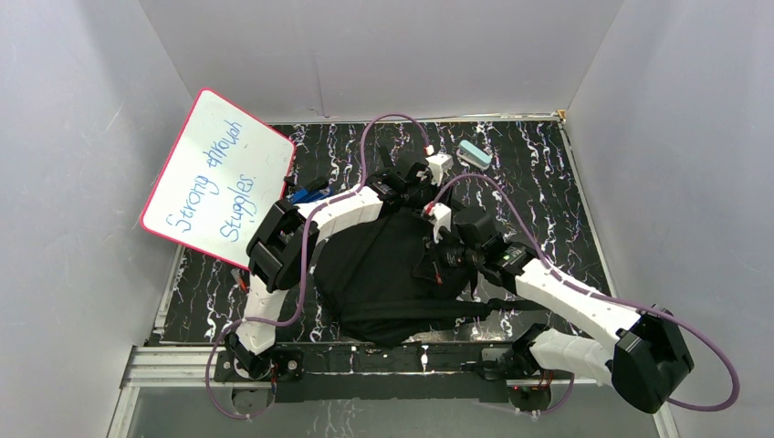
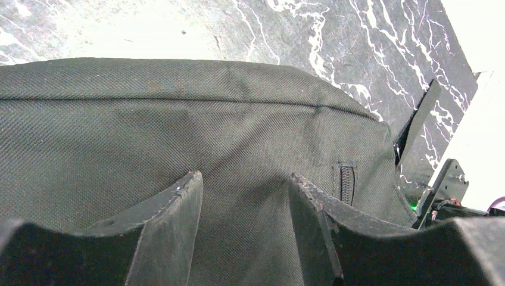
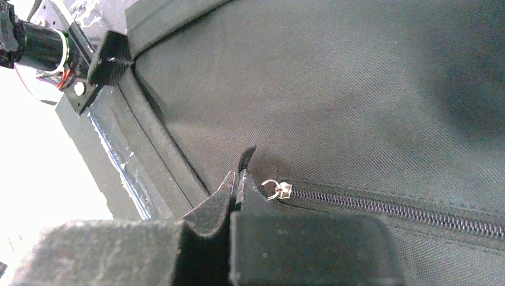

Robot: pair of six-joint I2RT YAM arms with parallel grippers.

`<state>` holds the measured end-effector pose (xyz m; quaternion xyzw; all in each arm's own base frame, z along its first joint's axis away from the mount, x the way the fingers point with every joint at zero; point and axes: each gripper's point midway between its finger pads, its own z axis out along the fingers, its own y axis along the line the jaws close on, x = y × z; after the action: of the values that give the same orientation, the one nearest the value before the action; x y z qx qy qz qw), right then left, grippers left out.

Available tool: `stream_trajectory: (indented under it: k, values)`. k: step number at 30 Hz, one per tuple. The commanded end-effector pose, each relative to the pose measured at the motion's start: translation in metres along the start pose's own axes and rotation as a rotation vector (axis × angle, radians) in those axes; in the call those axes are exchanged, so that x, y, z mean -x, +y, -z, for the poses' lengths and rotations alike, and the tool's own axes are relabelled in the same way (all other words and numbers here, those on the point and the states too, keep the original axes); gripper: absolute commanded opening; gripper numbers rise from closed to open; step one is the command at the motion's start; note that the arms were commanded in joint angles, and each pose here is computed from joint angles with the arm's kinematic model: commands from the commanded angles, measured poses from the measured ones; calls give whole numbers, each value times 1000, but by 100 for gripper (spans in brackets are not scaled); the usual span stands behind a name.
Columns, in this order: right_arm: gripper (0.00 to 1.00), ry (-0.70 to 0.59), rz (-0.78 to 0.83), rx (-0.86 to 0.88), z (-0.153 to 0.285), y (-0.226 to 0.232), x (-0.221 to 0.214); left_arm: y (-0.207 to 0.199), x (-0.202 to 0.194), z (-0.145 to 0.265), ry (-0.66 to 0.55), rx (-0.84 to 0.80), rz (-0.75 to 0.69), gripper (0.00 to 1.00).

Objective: Pack the student bag
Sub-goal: Zip the student bag at the center of the board.

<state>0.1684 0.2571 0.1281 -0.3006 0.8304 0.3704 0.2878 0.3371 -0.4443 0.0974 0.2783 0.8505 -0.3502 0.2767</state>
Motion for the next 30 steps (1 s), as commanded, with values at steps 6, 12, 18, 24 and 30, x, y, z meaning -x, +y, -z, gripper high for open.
stream_trajectory:
  k: [6,12,18,24,30]
  values:
    - [0,6,49,40,-4,20,-1,8,-33,0,111,55,25,54]
    - [33,-208,126,-176,28,-3,46,12,13,36,-8,152,-5,54]
    - [61,-343,342,-218,61,4,83,46,69,136,-259,389,30,56]
    - [62,-274,387,-145,31,25,89,103,55,263,-479,776,127,58]
    - [66,-252,575,-100,-17,90,70,108,24,362,-608,987,149,59]
